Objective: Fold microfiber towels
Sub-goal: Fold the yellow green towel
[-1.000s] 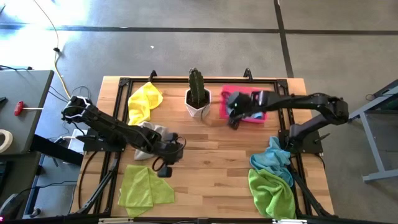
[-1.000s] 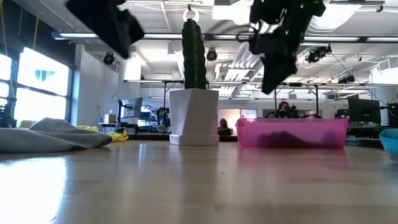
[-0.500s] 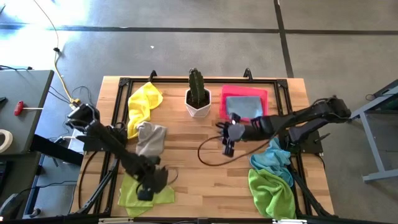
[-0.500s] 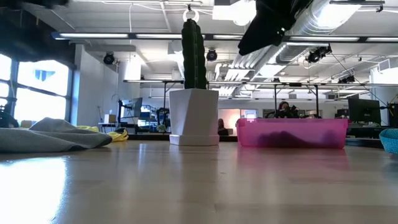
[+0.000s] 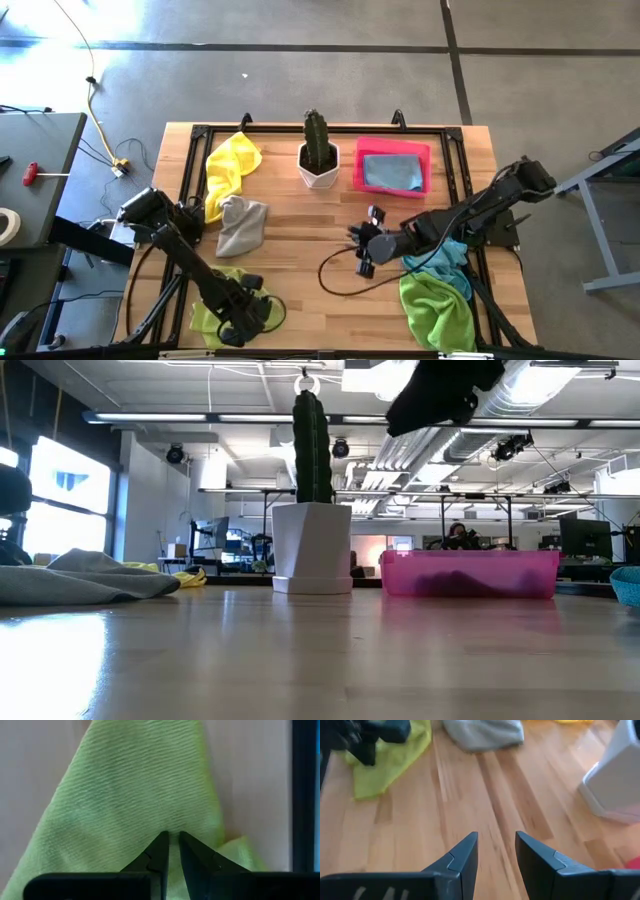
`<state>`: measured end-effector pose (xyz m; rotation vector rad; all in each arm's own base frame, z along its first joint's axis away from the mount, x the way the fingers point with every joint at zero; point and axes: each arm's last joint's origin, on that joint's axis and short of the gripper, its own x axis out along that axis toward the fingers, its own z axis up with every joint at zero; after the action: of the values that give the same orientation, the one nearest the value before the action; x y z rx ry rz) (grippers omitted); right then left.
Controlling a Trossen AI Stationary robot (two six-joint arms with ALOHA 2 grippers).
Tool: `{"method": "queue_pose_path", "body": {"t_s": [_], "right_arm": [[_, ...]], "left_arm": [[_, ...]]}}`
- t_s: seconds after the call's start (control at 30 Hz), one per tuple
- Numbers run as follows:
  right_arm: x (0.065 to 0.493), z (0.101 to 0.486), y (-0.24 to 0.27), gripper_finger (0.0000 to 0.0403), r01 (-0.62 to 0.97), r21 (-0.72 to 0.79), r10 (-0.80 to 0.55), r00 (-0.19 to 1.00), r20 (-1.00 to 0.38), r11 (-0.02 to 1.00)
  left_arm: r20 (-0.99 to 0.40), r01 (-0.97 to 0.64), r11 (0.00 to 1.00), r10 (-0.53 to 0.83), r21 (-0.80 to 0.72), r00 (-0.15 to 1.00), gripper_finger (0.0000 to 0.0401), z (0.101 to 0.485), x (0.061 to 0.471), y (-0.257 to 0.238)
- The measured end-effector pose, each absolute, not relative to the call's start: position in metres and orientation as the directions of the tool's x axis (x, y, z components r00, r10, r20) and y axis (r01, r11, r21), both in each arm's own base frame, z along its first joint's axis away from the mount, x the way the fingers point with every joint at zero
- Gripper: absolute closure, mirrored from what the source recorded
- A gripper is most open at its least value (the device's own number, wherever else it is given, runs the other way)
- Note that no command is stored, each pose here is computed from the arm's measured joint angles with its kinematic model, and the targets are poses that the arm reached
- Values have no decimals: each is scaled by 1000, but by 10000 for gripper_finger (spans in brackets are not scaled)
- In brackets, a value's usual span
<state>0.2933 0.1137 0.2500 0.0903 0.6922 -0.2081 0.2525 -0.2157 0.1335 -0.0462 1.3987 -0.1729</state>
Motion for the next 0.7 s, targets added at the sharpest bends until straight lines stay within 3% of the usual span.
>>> {"method": "queue_pose_path", "body": {"t_s": [0.13,0.43,0.7], "right_arm": [[297,242,123,279,197,14,-142,753,-643,980],[297,236,135,279,164,13,-118,754,-646,986],[293,236,144,279,136,12,-96,758,-645,991]], "left_arm": [[-968,127,988,-117,-91,221,362,128,261,-215],[-835,188,979,-36,81,549,362,136,312,-185],[-799,105,988,30,117,601,362,135,350,-127]]}}
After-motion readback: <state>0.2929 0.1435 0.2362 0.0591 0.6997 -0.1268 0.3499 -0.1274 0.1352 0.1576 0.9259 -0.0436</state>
